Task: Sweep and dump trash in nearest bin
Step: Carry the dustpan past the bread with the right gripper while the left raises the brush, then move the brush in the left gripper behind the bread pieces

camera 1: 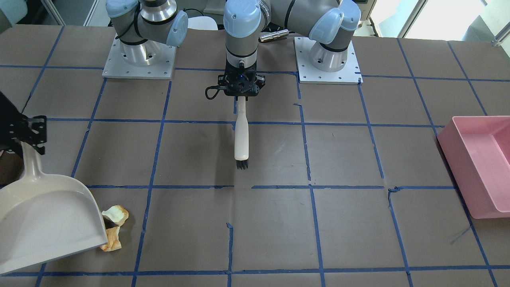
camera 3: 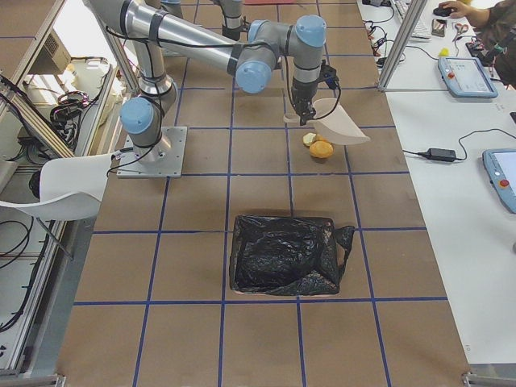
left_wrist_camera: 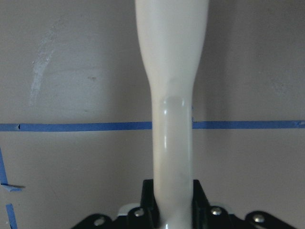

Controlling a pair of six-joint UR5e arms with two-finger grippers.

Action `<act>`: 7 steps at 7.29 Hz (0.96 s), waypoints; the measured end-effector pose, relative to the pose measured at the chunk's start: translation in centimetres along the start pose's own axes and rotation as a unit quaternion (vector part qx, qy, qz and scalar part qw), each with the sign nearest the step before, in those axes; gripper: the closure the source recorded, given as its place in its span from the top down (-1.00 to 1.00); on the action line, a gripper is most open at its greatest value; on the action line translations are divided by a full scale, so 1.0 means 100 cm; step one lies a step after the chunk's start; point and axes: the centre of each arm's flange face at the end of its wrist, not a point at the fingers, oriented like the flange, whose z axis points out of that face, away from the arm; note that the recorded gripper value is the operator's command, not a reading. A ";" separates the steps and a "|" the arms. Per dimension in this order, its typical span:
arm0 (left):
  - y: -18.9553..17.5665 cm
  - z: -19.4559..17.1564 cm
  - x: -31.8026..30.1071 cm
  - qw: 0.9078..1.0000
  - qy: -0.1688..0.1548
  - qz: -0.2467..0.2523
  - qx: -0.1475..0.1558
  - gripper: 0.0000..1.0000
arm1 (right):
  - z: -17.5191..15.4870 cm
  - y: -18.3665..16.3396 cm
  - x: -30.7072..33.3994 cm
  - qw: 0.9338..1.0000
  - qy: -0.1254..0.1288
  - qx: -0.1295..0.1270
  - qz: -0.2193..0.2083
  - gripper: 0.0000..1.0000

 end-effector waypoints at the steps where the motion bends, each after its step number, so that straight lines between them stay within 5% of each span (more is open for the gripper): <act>1: -0.015 -0.013 0.009 1.000 0.003 -0.003 0.006 -1.00 | 0.003 0.020 0.029 1.000 -0.003 -0.007 -0.013 -0.68; 5: -0.128 -0.045 0.091 1.000 0.013 -0.017 0.008 -1.00 | 0.039 0.088 0.102 0.996 -0.036 -0.030 -0.080 -0.68; 7: -0.173 -0.047 0.126 1.000 0.020 -0.007 0.012 -1.00 | 0.060 0.112 0.117 0.989 -0.056 -0.039 -0.135 -0.67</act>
